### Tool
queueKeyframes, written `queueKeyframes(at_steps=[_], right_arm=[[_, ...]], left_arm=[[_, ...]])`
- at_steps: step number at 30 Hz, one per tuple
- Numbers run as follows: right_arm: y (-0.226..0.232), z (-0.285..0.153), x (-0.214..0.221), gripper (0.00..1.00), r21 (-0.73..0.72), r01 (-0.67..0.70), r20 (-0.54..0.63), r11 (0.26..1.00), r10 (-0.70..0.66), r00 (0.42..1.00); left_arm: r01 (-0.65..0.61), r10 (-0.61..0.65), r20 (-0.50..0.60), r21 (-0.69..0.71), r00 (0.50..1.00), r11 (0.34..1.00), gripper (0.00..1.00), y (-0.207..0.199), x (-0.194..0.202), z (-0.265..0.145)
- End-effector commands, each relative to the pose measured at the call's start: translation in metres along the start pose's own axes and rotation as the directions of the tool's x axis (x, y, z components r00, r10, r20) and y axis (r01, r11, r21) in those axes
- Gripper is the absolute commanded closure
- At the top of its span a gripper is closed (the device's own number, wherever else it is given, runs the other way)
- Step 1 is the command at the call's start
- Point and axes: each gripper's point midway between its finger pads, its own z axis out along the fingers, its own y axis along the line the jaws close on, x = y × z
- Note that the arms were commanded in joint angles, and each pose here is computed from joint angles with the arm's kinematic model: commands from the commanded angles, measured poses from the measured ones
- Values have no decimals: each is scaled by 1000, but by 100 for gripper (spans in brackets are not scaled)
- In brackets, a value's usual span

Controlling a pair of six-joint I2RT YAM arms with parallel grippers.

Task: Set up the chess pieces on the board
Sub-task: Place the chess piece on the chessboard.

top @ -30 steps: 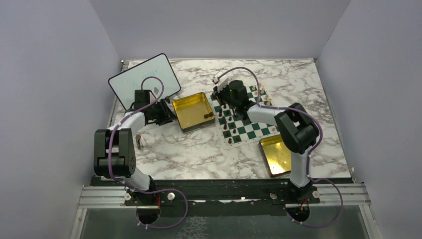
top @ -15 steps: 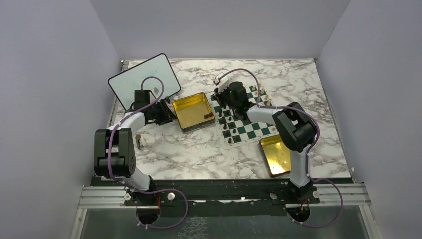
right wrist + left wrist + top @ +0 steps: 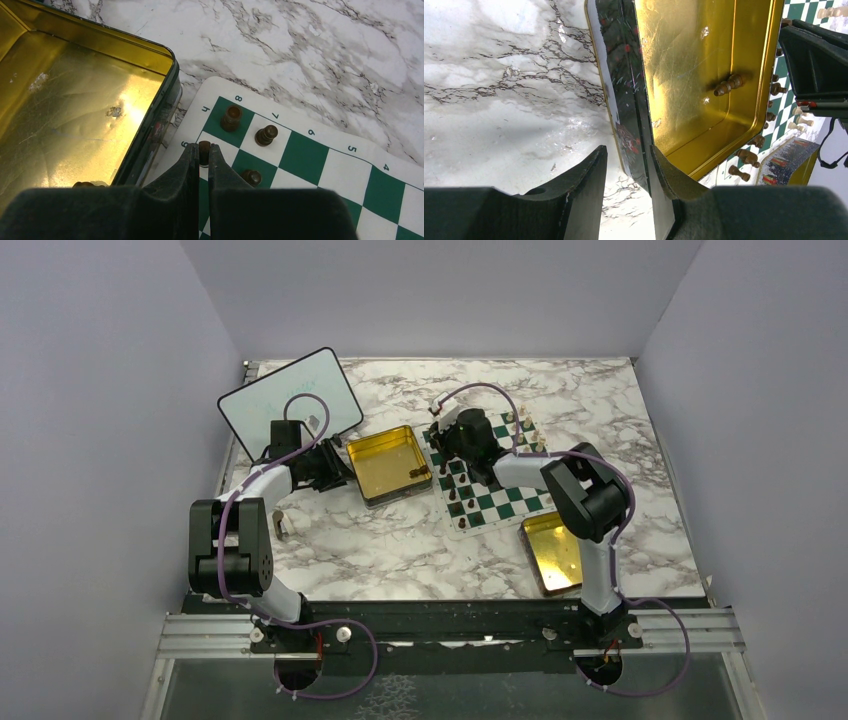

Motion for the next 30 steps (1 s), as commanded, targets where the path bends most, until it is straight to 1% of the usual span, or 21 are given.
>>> queueKeyframes(at_steps=[1,11,17,22,27,30], right_arm=[[-7,3,6,99,31,-14,-7,999,14,1000],[-8,5,11,99,27,-21,-20,999,22,1000],[-9,6,17,95,37,-27,-41,999,28,999],[-10,5,13,89,39,-26,-36,999,28,999],[-11,4,2,75,41,-25,-18,999,26,1000],[-12,4,-3,71,41,-21,-15,999,22,1000]], left_arm=[[-30,29,29,29,999,999,62,-6,-6,-6],[-31,30,30,30,999,999,62,-7,-6,-5],[-31,30,31,30,999,999,62,-7,-7,-6],[-33,32,32,32,999,999,62,-7,-7,-6],[-35,33,34,35,999,999,62,-8,-7,-7],[-36,35,35,37,999,999,62,-9,-7,-8]])
